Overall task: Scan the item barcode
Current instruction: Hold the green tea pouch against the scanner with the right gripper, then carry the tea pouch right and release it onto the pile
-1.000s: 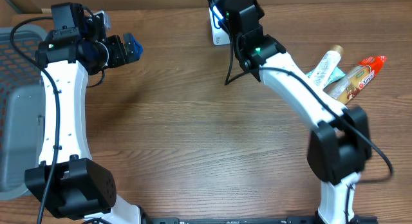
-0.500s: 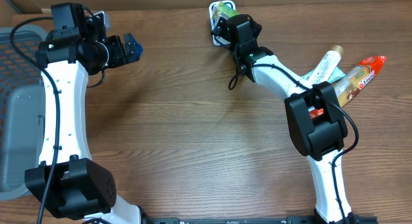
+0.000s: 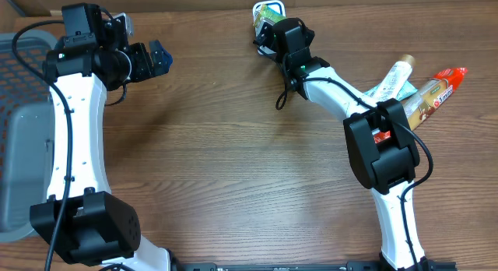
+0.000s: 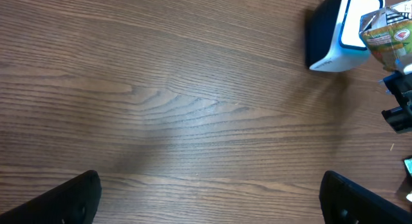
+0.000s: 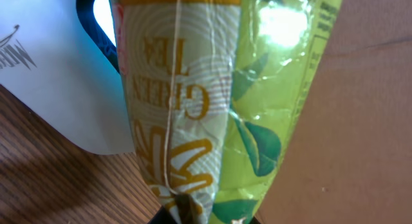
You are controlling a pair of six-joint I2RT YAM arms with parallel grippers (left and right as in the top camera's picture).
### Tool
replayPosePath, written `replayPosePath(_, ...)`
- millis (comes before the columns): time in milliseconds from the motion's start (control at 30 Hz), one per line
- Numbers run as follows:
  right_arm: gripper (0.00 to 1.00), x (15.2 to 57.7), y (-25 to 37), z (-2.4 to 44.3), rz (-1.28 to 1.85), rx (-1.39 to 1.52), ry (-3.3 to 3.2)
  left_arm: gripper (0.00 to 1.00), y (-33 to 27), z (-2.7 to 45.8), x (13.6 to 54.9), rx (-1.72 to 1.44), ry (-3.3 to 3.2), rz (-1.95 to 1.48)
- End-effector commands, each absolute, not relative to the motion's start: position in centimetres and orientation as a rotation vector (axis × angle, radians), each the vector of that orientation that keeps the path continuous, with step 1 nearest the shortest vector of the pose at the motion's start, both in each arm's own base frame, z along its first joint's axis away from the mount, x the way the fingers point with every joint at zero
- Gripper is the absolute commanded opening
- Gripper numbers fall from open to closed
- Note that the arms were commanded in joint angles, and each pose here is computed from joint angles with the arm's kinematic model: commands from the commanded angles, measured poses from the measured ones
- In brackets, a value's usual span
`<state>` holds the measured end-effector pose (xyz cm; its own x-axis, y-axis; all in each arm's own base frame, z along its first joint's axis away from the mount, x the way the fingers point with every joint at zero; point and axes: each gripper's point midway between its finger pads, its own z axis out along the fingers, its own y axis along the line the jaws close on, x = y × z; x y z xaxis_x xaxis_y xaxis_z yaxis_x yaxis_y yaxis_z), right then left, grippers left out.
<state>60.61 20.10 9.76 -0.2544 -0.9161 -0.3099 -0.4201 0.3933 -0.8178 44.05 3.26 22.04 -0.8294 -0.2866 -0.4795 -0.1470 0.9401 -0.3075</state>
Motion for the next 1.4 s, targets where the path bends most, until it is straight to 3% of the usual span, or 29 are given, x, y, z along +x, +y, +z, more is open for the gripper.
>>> replayPosePath(0,0.04,61.4,20.3,14.6,-0.767,-1.061,1.781,1.00,3.4,23.0,44.3,-0.313,2.528,-0.342)
replayPosePath(400,0.04,63.0,20.6,18.1,-0.741,-0.941,1.659,0.99,3.4,23.0,44.2,-0.313,2.528,-0.342)
replayPosePath(1133,0.04,62.7,19.4,13.2,-0.680,-1.083,1.764,0.99,3.4,23.0,44.3,-0.313,2.528,-0.342)
replayPosePath(1233,0.04,62.5,19.6,15.1,-0.694,-1.047,1.747,1.00,3.4,23.0,44.3,-0.313,2.528,-0.342)
replayPosePath(1367,0.04,61.1,19.9,21.3,-0.559,-0.887,1.743,1.00,3.4,23.0,44.3,-0.313,2.528,-0.342)
